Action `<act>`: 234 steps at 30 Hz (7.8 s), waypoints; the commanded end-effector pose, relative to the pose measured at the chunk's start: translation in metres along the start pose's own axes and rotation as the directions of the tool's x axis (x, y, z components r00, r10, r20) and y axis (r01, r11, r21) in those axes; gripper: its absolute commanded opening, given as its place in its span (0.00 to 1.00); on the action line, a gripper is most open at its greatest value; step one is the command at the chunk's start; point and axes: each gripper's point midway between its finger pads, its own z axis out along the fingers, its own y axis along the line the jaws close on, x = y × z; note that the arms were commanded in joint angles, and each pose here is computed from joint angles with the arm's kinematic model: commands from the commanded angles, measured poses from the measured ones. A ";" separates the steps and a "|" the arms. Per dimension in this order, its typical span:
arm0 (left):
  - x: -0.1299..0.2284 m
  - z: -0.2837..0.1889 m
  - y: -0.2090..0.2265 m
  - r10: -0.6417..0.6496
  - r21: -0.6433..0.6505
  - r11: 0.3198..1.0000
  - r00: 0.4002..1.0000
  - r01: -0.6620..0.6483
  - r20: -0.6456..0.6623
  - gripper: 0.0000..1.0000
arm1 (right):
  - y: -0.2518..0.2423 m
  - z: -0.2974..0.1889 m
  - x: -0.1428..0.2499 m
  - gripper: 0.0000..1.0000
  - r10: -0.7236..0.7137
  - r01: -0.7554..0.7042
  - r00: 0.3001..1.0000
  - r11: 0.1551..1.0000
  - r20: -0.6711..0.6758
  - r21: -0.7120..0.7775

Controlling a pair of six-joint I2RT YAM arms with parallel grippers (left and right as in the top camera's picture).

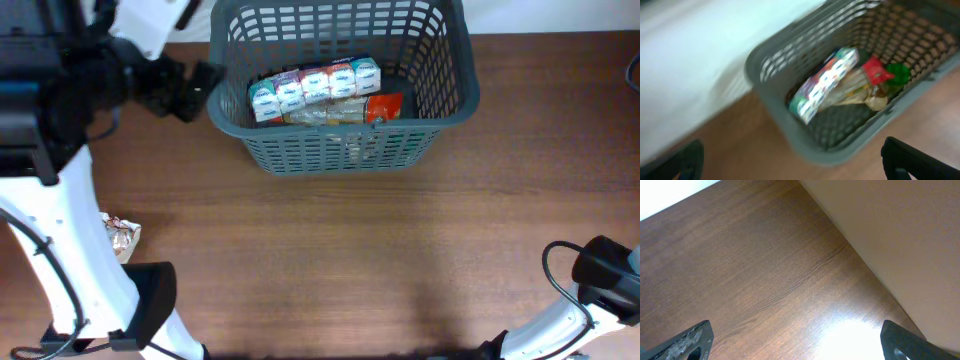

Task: Pack container
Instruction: 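Retract the left gripper leftward toward the mushroom bag, then lower the left gripper onto the dried mushroom bag and close it, then lift the mushroom bag and carry it right over the basket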

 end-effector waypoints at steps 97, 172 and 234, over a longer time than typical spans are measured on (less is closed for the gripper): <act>0.456 0.009 0.081 -0.501 -0.382 0.856 0.381 0.348 -0.777 0.99 | 0.000 0.002 0.002 0.99 0.005 -0.005 1.000 1.000 -0.011 -0.004; 0.530 0.091 0.081 -0.557 -0.389 0.817 0.403 0.426 -0.726 0.52 | 0.000 0.002 0.002 0.99 0.005 -0.005 1.000 1.000 -0.011 -0.004; -0.104 0.047 -0.010 0.000 0.075 0.997 0.927 -0.031 0.374 0.02 | 0.000 0.002 0.002 0.99 0.005 -0.005 1.000 1.000 -0.011 -0.004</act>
